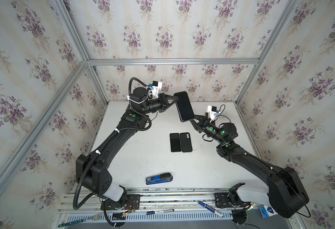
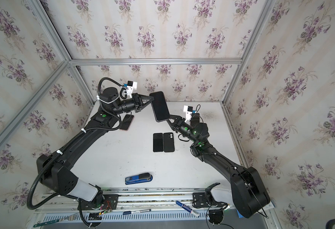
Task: Take the phone out of the phone case
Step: Remove the phone case from the phone.
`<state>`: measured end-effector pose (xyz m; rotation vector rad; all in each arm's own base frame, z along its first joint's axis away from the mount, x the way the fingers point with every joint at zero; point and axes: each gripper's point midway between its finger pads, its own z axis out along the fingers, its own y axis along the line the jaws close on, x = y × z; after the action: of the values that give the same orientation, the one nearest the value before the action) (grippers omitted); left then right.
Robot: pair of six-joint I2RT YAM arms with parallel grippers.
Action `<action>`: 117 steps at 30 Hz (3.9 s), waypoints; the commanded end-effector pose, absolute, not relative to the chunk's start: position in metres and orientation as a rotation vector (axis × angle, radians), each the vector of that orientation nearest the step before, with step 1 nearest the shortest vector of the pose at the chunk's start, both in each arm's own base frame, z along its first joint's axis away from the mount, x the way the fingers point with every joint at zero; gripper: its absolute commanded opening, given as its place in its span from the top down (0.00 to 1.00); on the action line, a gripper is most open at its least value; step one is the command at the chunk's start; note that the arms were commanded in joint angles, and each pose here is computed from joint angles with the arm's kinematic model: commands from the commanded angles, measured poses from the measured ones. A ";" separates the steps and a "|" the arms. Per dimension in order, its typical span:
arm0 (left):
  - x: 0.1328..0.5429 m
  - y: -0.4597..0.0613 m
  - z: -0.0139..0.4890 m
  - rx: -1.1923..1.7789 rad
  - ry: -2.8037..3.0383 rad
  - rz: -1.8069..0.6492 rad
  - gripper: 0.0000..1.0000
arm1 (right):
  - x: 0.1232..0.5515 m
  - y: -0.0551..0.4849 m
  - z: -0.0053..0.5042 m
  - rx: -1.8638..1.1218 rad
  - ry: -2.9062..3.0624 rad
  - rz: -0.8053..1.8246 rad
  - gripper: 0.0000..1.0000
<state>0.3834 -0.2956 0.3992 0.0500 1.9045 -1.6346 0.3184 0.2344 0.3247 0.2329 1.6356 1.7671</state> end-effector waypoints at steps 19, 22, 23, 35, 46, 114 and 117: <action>0.397 -0.394 0.219 -0.020 2.220 -1.562 0.97 | 0.250 0.153 0.148 0.797 2.069 1.377 1.00; 0.394 -0.406 0.200 -0.019 2.261 -1.561 0.96 | 0.246 0.144 0.140 0.837 2.081 1.336 1.00; 0.394 -0.409 0.193 -0.026 2.275 -1.558 0.95 | 0.245 0.141 0.138 0.850 2.086 1.324 1.00; 0.392 -0.427 0.131 -0.085 2.378 -1.558 0.76 | 0.239 0.123 0.100 0.983 2.161 1.205 1.00; 0.390 -0.429 0.117 -0.066 2.457 -1.507 0.51 | 0.242 0.114 0.082 1.034 2.186 1.159 1.00; 0.313 -0.442 0.103 1.286 2.252 -0.315 0.41 | 0.251 0.120 0.092 1.047 2.194 1.273 1.00; 0.313 -0.442 0.105 1.288 2.240 -0.301 0.44 | 0.251 0.120 0.092 1.048 2.194 1.275 1.00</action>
<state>0.2832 -0.4594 0.1053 1.3804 2.2460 -0.5245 0.2523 0.1121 0.0841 1.0910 2.1899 1.2094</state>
